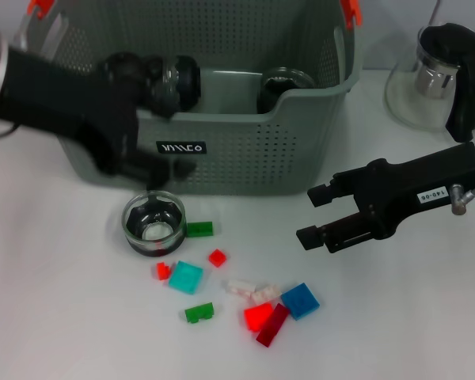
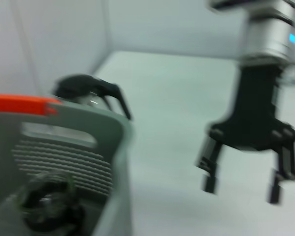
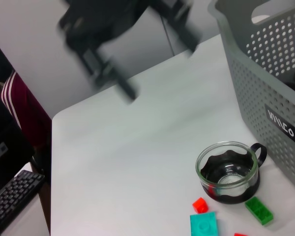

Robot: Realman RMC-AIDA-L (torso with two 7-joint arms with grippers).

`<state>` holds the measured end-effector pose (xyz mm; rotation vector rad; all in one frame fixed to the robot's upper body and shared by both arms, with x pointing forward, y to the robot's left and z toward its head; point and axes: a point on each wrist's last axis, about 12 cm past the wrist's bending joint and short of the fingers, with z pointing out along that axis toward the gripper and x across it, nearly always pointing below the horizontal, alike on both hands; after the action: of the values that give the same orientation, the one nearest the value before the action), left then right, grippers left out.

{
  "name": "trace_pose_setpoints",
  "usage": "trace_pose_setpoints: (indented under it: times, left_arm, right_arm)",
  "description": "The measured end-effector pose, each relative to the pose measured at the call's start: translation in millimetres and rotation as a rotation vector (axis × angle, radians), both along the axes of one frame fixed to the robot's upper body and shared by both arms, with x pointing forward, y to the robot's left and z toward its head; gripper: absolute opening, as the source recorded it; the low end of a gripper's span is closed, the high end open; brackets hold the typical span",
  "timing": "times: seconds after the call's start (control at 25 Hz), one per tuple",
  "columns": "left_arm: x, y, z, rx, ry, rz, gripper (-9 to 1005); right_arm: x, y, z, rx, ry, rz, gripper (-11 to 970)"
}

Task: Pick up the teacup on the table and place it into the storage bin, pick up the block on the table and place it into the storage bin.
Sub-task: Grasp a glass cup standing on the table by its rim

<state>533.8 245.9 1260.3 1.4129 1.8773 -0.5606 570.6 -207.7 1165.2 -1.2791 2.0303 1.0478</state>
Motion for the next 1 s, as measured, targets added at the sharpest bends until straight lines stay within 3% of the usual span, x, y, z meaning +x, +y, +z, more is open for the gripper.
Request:
trace_pose_setpoints:
  times: [0.24, 0.52, 0.72, 1.0]
  left_arm:
    - [-9.5, 6.4, -29.1, 0.045, 0.029, -0.088, 776]
    - [4.5, 13.0, -66.5, 0.109, 0.097, -0.083, 775]
    - [17.7, 8.8, -92.1, 0.218, 0.092, -0.058, 774]
    - [25.9, -1.7, -113.1, 0.302, 0.06, -0.081, 774]
  right_arm:
    - [-0.2, 0.2, -1.4, 0.013, 0.012, -0.013, 867]
    - [-0.9, 3.8, -6.3, 0.022, 0.041, -0.013, 867]
    - [-0.5, 4.4, -8.8, 0.024, 0.051, -0.018, 868]
    - [-0.3, 4.5, -10.7, 0.025, 0.059, -0.025, 868]
